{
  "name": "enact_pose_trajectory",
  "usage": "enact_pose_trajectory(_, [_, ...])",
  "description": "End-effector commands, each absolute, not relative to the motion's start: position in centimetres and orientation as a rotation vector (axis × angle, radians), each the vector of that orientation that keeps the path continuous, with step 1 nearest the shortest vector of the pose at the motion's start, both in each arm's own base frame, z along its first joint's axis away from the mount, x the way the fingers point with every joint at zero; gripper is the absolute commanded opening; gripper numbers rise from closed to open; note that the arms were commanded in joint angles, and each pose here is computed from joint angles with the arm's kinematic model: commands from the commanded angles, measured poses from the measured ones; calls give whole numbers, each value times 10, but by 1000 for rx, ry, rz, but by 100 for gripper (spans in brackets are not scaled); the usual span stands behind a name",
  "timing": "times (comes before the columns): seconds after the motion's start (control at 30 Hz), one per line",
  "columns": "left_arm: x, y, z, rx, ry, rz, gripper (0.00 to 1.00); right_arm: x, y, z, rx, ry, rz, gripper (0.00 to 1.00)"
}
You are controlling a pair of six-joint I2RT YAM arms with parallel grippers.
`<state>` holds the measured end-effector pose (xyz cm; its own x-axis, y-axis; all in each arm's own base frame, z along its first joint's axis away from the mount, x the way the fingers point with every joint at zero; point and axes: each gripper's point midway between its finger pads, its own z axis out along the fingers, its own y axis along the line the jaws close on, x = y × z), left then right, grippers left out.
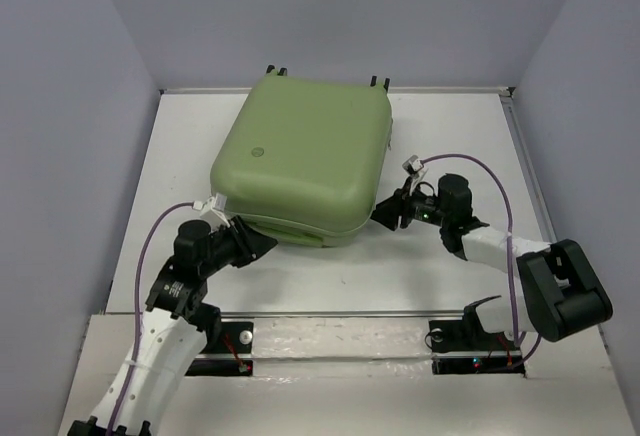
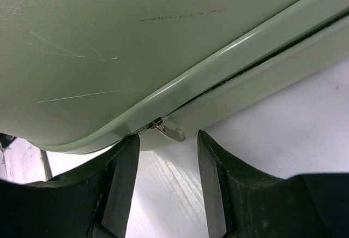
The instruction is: Pack the luggage
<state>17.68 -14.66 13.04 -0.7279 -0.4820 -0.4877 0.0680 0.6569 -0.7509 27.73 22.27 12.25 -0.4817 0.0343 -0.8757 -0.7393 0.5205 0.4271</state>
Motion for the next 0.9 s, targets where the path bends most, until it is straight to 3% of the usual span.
enact_pose_trajectory(0.0, [182, -165, 156, -241, 2103, -1161, 44, 282, 237, 147, -707, 1657, 1114, 52])
enact_pose_trajectory(0.23, [186, -213, 146, -174, 2160, -1165, 54, 284, 242, 146, -733, 1628, 1139, 39])
enact_pose_trajectory(0.47, [186, -253, 160, -99, 2148, -1179, 56, 284, 247, 153, -727, 1578, 1181, 23])
enact_pose_trajectory(0.57, [193, -263, 171, -75, 2110, -1182, 56, 284, 246, 151, -695, 1582, 1195, 7])
enact_pose_trajectory(0.7, [208, -269, 181, -81, 2042, -1174, 57, 279, 246, 150, -642, 1608, 1198, 7])
enact_pose_trajectory(0.87, [231, -277, 184, -82, 2005, -1109, 58, 266, 242, 118, -540, 1846, 997, 7])
